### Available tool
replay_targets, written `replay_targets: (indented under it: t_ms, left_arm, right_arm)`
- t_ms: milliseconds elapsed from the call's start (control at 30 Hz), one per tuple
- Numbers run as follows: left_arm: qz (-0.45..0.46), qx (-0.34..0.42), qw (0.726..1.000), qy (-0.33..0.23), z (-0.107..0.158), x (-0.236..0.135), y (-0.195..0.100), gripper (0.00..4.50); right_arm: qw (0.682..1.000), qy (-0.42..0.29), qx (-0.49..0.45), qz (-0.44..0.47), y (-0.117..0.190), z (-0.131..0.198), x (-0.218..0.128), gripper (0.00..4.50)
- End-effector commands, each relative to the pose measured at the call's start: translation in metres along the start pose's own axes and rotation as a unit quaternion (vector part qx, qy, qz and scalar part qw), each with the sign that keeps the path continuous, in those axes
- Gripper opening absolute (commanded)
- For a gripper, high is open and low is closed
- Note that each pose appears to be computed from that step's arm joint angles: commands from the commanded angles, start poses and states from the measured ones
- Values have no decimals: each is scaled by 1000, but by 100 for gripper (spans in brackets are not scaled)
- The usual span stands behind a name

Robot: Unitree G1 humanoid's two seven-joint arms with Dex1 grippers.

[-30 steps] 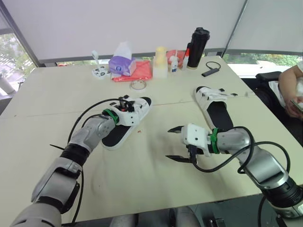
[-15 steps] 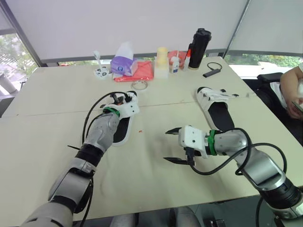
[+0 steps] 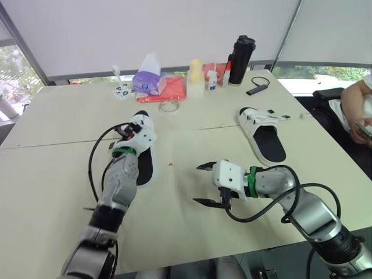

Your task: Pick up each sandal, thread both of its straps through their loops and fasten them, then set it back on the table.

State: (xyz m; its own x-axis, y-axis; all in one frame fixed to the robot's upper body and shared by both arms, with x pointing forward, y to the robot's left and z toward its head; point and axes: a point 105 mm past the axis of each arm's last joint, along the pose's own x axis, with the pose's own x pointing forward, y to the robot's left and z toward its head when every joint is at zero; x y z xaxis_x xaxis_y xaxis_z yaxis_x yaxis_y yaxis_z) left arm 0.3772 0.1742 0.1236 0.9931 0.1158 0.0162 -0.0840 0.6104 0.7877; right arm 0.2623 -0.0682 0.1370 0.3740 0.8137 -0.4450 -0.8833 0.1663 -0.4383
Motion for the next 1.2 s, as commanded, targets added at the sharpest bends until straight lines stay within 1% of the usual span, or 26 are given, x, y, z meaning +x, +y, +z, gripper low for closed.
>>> replay_targets:
  t_ms: [33,133,267,333,367,433,533,567,667,733,767,800,833,933,1000,1200]
  left_arm:
    - [-89,-18,994,59,-32,-28,-50,7]
    - [-79,-17,996,33,-15,-25,-52,7]
    - [-48,-18,998,46,-7,-14,-49,7]
    - [-35,-27,998,35,3,-8,-49,7]
    - [-20,-12,1000,20,14,-2,-47,7]
    - [2,8,999,34,22,9,-42,7]
    - [13,41,999,7,38,20,-41,7]
    - [4,60,998,-1,42,24,-44,7]
    - [-23,115,993,-1,48,39,-51,7]
    - [-33,142,989,-18,56,48,-53,7]
    - [-39,140,989,-14,59,54,-51,7]
    - [-46,147,987,-35,68,57,-51,7]
    - [-75,139,987,-33,70,60,-55,7]
    - [-106,141,983,-43,76,63,-57,7]
    - [-117,156,979,-52,79,64,-57,7]
    - [-125,154,978,-63,88,72,-54,7]
  right_arm:
    - [1000,-16,-15,-6,1,11,-3,450]
    - [1000,-15,-9,-5,2,10,-2,450]
    - [1000,-13,-5,-4,2,9,-2,450]
    - [1000,-14,-4,-5,2,9,-1,450]
    - [1000,-14,-3,-5,2,10,-1,450]
    - [1000,-13,-4,-6,1,9,0,450]
    - [1000,-11,-4,-8,0,9,0,450]
    - [1000,-11,-4,-8,-1,8,1,450]
    - [1000,-12,-5,-8,-1,9,2,450]
    - [1000,-15,-6,-9,-1,10,4,450]
    - [1000,-16,-6,-10,-2,11,5,450]
    - [1000,-17,-6,-11,-2,11,5,450]
    - [1000,-17,-6,-12,-3,11,5,450]
    - [1000,-17,-6,-15,-3,11,5,450]
    - [1000,-17,-5,-15,-3,11,6,450]
    - [1000,-17,-5,-17,-3,11,7,450]
